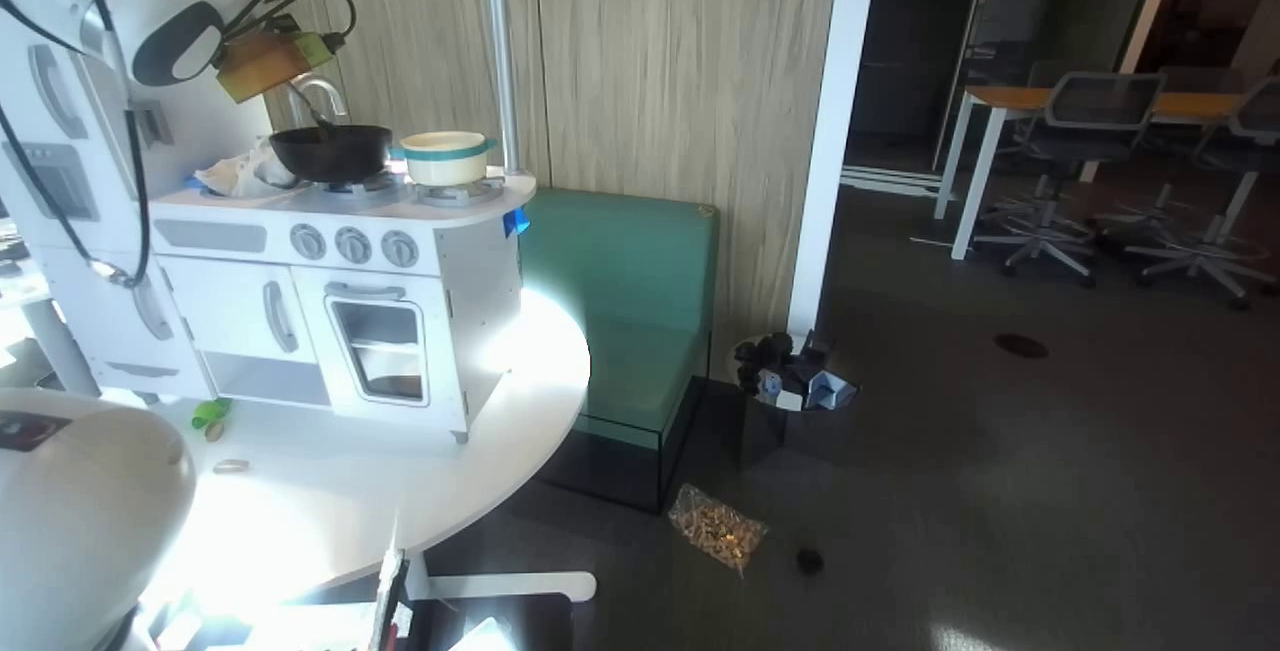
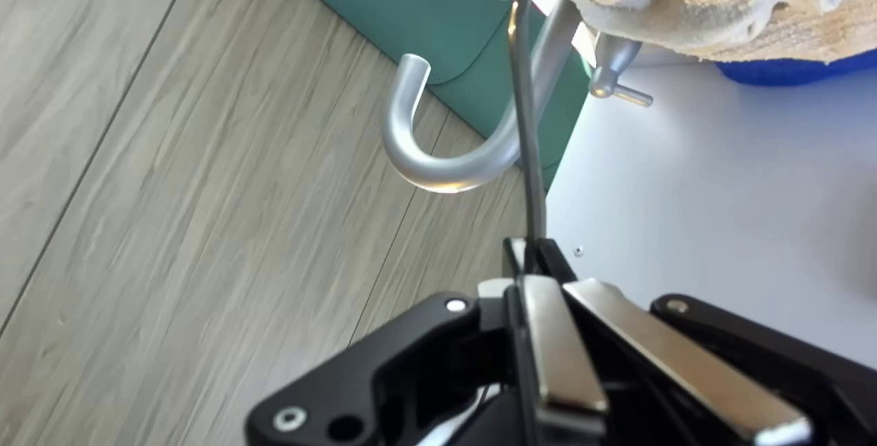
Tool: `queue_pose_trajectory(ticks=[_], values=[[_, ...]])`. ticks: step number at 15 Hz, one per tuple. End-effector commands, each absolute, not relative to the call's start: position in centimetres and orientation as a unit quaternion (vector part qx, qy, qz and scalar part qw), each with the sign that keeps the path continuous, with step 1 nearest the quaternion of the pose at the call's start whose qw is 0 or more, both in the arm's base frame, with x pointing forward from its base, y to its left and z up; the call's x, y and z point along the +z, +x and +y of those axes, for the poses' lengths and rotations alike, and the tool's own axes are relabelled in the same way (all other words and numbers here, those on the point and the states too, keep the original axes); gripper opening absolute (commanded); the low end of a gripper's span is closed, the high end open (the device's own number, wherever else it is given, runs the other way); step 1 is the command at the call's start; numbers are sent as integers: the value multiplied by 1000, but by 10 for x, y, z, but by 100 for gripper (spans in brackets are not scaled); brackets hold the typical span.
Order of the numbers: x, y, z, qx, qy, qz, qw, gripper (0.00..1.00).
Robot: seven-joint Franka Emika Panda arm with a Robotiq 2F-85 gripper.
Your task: Pour the contents from the white pot into the black bowl, then use the spoon to stir in the black bowl
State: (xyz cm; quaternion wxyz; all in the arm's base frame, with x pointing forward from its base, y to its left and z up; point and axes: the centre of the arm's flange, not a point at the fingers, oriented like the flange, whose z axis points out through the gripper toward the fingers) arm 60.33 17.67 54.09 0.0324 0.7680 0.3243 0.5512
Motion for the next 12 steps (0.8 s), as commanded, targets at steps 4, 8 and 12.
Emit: queue_pose_trajectory(ticks=[4, 8, 12], values=[[547, 605, 174, 588, 752, 297, 0, 4], [549, 609, 171, 595, 739, 314, 18, 4], [552, 610, 182, 602, 718, 349, -25, 4]])
